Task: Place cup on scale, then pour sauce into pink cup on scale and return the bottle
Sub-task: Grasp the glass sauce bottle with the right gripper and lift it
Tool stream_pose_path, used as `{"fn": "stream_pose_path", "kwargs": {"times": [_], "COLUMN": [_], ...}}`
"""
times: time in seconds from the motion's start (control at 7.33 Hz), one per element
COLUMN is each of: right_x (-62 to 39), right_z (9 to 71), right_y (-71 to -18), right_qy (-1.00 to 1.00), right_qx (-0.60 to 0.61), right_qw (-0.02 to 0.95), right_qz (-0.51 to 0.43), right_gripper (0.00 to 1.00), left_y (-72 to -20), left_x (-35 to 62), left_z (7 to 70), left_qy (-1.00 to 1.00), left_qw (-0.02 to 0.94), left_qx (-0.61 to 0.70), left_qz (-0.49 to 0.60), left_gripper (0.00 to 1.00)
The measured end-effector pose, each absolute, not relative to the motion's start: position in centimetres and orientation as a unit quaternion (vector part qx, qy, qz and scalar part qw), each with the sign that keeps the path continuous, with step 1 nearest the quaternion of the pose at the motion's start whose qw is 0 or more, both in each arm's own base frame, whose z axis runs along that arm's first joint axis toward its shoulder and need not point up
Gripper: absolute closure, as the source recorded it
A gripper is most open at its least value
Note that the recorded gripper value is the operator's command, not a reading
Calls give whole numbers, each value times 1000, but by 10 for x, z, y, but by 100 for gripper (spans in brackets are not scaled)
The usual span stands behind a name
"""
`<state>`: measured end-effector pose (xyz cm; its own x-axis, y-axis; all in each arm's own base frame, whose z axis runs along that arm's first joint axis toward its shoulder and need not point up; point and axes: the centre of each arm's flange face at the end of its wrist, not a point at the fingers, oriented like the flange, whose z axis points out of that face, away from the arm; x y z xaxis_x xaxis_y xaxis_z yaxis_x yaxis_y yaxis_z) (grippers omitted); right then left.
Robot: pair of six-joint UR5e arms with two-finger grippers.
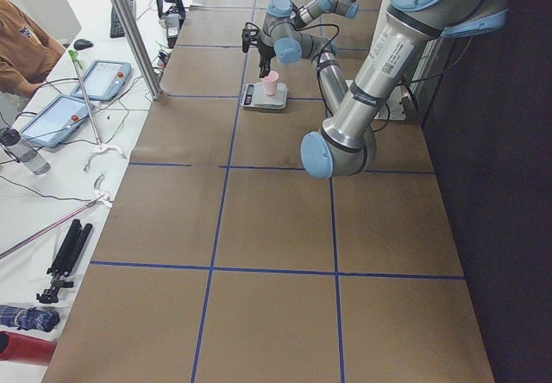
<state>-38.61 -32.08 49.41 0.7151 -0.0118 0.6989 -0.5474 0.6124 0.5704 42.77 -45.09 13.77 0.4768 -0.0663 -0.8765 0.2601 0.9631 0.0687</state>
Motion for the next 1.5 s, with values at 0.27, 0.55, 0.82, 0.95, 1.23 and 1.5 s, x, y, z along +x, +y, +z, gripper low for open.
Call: {"fn": "stream_pose_path", "kwargs": {"times": [0.27, 0.55, 0.82, 0.95, 1.23, 1.5], "right_x": [-392, -395, -401, -404, -407, -406], "right_z": [504, 505, 503, 503, 501, 500], "right_y": [-323, -324, -327, -326, -323, -323], "right_qy": [-330, -327, -323, -321, -315, -307], "right_qx": [414, 417, 429, 434, 446, 459], "right_qw": [833, 833, 827, 825, 821, 817], "right_qz": [159, 160, 165, 166, 166, 164], "right_gripper": [3, 4, 6, 8, 18, 24], "left_y": [-452, -452, -453, -453, -453, -454], "left_x": [429, 429, 430, 429, 429, 428], "left_z": [139, 140, 141, 142, 141, 141], "left_qy": [501, 500, 499, 499, 499, 499], "left_qw": [855, 855, 856, 856, 856, 856], "left_qx": [96, 95, 95, 95, 96, 96], "left_qz": [-96, -96, -96, -97, -97, -98], "left_gripper": [44, 44, 44, 44, 44, 44]}}
